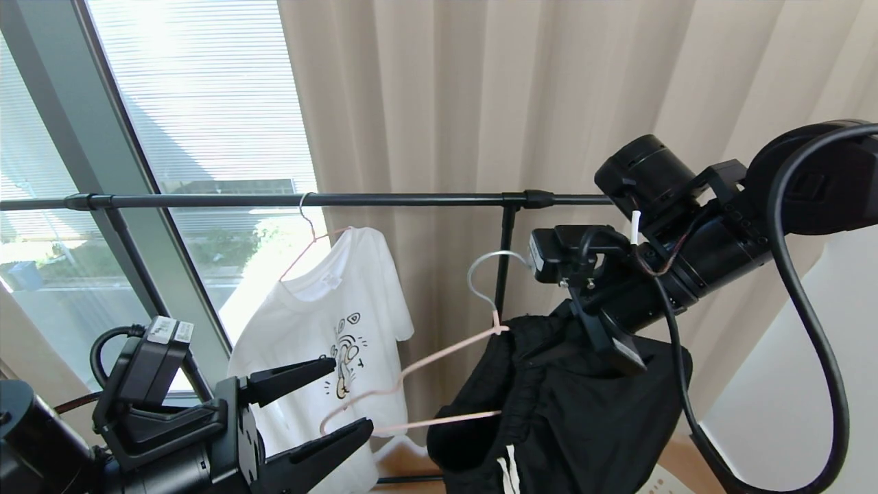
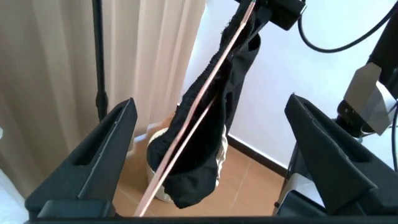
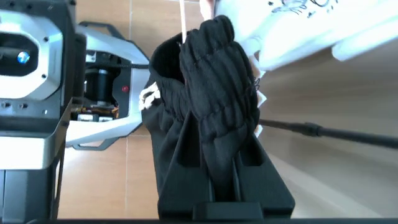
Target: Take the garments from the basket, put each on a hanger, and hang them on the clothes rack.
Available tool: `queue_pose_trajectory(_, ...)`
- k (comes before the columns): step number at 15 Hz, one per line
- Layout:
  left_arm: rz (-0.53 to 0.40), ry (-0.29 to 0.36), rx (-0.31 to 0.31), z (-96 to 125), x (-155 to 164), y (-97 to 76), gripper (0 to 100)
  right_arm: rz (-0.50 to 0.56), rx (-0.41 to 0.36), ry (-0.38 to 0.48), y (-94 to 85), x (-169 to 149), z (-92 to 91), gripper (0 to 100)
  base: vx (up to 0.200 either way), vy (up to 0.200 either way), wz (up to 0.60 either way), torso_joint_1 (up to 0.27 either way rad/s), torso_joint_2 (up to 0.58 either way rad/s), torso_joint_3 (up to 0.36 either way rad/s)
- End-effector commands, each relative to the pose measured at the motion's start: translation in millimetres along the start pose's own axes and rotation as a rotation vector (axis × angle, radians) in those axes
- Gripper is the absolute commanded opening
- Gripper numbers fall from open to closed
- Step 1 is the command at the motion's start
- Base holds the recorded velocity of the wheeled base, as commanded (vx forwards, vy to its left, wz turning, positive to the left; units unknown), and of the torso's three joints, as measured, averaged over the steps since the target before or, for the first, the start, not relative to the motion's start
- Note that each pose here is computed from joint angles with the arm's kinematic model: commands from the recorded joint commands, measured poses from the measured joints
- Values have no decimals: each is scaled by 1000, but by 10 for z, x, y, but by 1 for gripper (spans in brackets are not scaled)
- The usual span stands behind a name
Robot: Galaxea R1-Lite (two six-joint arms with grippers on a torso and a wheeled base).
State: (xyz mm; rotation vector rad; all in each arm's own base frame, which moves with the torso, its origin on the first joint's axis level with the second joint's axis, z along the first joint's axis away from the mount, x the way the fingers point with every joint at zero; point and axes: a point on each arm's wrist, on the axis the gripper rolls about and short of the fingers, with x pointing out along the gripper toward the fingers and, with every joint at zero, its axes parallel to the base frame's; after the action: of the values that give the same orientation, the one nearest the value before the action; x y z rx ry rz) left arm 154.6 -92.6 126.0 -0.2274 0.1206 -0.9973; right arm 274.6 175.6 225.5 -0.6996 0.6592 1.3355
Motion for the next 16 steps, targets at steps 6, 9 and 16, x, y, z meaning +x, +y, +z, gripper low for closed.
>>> queue_pose_trajectory(6,46,50,-26,-107,125,123,100,-64,271,-83,67,-149,3,0,0,0,0,0,0,0)
queue_pose_trajectory(9,55,86,-2,-184,167,151,100,-84,294,-174,146,-76,-199,0,0,0,0,0,0,0)
queue_pose_trajectory(16,215,204,27,-538,494,132,100,-161,279,-303,347,75,-493,0,0,0,0,0,0,0)
